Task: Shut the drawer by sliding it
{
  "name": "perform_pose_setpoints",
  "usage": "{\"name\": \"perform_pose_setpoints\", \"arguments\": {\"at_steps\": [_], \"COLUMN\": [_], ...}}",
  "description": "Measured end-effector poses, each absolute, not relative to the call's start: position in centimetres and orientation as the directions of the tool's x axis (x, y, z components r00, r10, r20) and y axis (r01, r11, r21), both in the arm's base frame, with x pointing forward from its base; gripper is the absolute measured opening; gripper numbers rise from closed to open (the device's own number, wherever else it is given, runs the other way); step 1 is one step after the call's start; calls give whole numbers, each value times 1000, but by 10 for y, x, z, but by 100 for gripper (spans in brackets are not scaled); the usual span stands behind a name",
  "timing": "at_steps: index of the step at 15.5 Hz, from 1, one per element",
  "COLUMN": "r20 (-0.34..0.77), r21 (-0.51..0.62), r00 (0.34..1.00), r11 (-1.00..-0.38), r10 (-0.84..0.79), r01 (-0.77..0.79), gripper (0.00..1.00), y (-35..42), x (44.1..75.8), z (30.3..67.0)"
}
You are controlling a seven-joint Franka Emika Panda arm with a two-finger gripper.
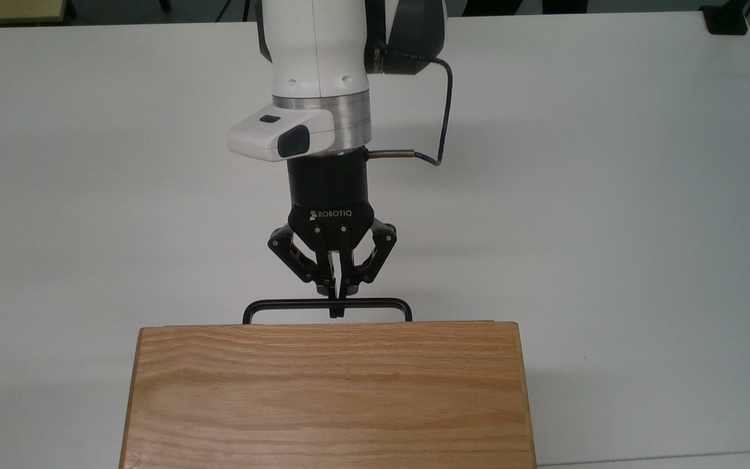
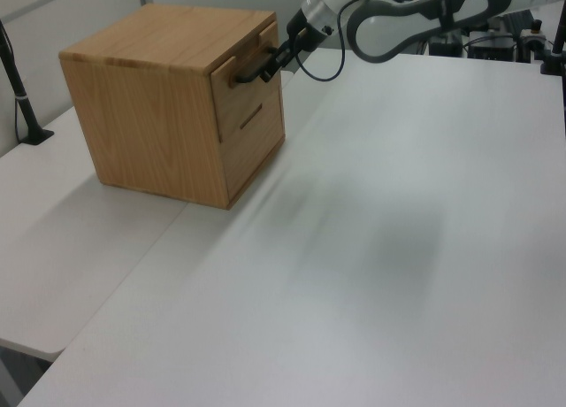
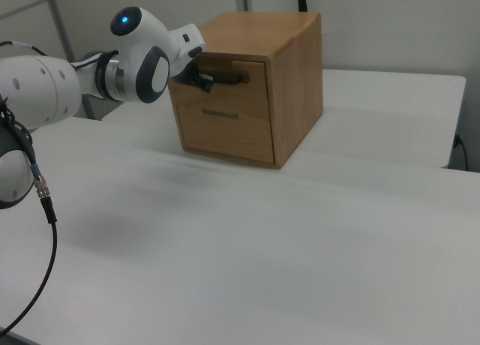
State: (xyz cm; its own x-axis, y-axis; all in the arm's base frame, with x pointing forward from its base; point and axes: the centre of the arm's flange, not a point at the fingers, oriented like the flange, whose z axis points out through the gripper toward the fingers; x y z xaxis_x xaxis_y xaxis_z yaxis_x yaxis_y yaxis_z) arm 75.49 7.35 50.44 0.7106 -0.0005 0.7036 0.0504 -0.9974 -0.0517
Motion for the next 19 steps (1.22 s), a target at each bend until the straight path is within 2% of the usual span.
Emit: {"name": "perform_pose_setpoints", "arguments": {"at_steps": [11, 14, 19], "r20": [692, 618, 438], "r21": [-21, -12, 11], "r00": [721, 785, 897], "r11": [-998, -998, -998], "r10": [30, 40, 53], "r01": [61, 60, 54], "gripper": [4, 4, 4], "y": [75, 75, 72], "x": [750, 730, 686], "z": [500, 497, 515]}}
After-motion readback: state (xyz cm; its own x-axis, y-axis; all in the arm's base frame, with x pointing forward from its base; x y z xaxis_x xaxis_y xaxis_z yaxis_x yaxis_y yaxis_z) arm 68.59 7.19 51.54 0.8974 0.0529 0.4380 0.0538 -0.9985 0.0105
